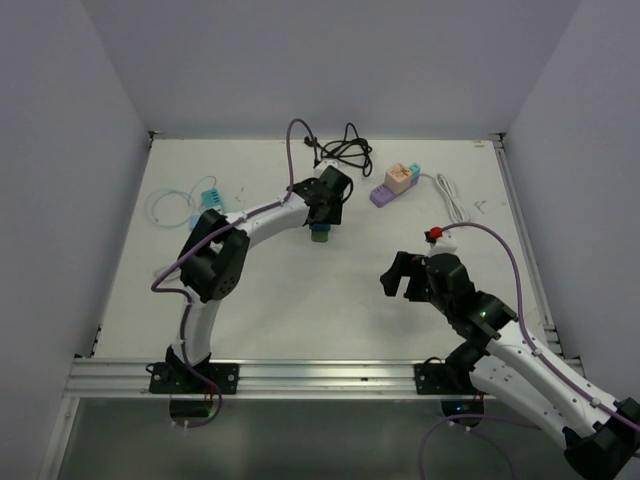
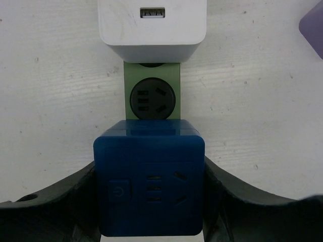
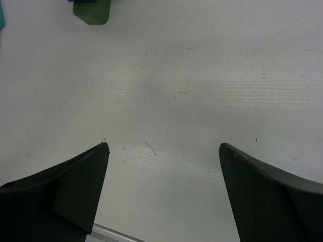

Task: Pull the plug off the socket

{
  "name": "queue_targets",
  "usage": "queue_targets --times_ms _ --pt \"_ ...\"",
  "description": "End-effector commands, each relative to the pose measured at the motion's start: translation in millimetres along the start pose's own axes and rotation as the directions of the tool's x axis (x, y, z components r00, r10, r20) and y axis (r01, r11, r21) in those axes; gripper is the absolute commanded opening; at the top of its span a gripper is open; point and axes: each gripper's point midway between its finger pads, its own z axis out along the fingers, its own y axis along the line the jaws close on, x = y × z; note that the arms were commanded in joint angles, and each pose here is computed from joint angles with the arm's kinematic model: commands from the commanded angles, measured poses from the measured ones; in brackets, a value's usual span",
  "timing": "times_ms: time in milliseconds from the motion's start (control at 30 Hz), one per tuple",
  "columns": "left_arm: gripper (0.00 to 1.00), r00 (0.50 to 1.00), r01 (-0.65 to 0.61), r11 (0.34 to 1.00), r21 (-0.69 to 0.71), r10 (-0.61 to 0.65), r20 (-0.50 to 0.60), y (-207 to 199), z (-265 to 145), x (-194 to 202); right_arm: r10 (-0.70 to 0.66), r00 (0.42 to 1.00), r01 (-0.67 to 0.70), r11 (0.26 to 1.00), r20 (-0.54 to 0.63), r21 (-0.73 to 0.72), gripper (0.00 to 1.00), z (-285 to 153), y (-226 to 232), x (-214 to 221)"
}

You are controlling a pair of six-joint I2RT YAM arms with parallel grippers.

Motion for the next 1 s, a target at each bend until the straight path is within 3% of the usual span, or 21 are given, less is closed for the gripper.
queue_targets --times_ms 0,433,967 --pt "0.62 1.000 0.005 1.000 -0.002 -0.005 -0.026 11.6 -9.6 16.3 0.015 1.000 -0.015 1.000 0.010 -0.024 0.94 0.0 5.3 -2.9" --pt "0.29 0.994 0.031 0.993 0.112 -0.019 -0.109 28.5 -67.2 89.5 0.024 0.999 -0.026 0.998 -0.025 -0.058 0.92 6.3 13.2 4.2" --pt "0.23 0.968 0.143 0.937 0.318 -0.065 -0.242 16.5 -116.7 168.9 0.042 0.996 -0.052 0.991 -0.078 -0.121 0.91 14.9 26.9 15.3"
